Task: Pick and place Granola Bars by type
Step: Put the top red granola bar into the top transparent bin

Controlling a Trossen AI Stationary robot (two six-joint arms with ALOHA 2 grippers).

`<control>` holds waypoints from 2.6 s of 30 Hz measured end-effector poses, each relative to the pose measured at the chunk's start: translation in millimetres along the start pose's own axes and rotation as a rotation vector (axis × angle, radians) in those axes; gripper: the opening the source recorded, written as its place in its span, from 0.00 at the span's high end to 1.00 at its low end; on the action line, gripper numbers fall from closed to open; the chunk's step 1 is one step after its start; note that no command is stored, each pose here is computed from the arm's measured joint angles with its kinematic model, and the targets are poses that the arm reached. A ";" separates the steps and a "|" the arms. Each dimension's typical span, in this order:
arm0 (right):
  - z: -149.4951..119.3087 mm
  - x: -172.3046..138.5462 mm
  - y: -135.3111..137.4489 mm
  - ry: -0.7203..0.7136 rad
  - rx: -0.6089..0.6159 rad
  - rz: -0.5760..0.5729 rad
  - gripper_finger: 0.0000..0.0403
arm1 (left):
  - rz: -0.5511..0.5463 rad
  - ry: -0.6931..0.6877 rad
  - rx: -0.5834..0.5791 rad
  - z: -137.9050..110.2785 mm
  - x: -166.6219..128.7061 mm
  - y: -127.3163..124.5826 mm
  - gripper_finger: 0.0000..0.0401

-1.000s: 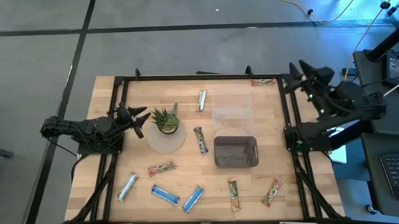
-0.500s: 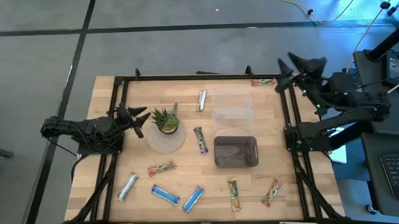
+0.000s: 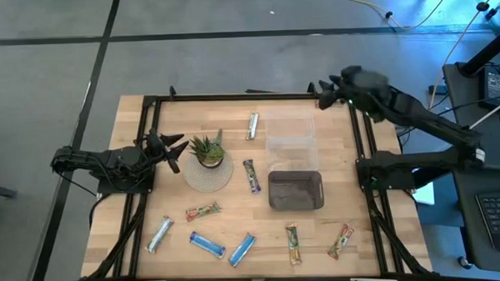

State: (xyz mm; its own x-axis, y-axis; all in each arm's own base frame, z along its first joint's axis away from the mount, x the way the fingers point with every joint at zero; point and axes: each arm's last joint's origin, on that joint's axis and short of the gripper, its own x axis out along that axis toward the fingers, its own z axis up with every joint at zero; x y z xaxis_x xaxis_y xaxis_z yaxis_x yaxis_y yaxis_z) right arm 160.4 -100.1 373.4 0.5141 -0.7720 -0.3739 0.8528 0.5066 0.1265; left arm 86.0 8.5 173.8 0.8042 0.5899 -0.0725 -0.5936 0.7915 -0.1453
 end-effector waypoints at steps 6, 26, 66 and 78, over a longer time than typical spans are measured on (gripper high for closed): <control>-21.2 68.8 -34.7 0.360 0.149 -0.079 0.49 | 0.000 0.000 -0.007 0.0 0.0 0.0 0.61; -100.4 198.8 -115.8 0.806 0.195 -0.381 0.49 | 0.000 0.000 -0.007 -0.1 0.0 0.0 0.61; -139.1 228.5 -121.4 0.988 0.005 -0.231 0.49 | 0.003 0.000 -0.006 0.0 0.0 0.1 0.61; -145.3 222.5 -106.1 1.059 0.142 -0.264 0.49 | 0.003 0.000 -0.006 0.0 0.0 0.1 0.61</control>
State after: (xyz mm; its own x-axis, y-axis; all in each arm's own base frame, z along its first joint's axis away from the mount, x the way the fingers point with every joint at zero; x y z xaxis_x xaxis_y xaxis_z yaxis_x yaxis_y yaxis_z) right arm 170.9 -269.9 143.3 0.0328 -0.0949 -0.9949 0.9621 0.2725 0.0057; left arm 85.9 8.6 173.8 0.8025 0.5923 -0.0726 -0.5958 0.7888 -0.1511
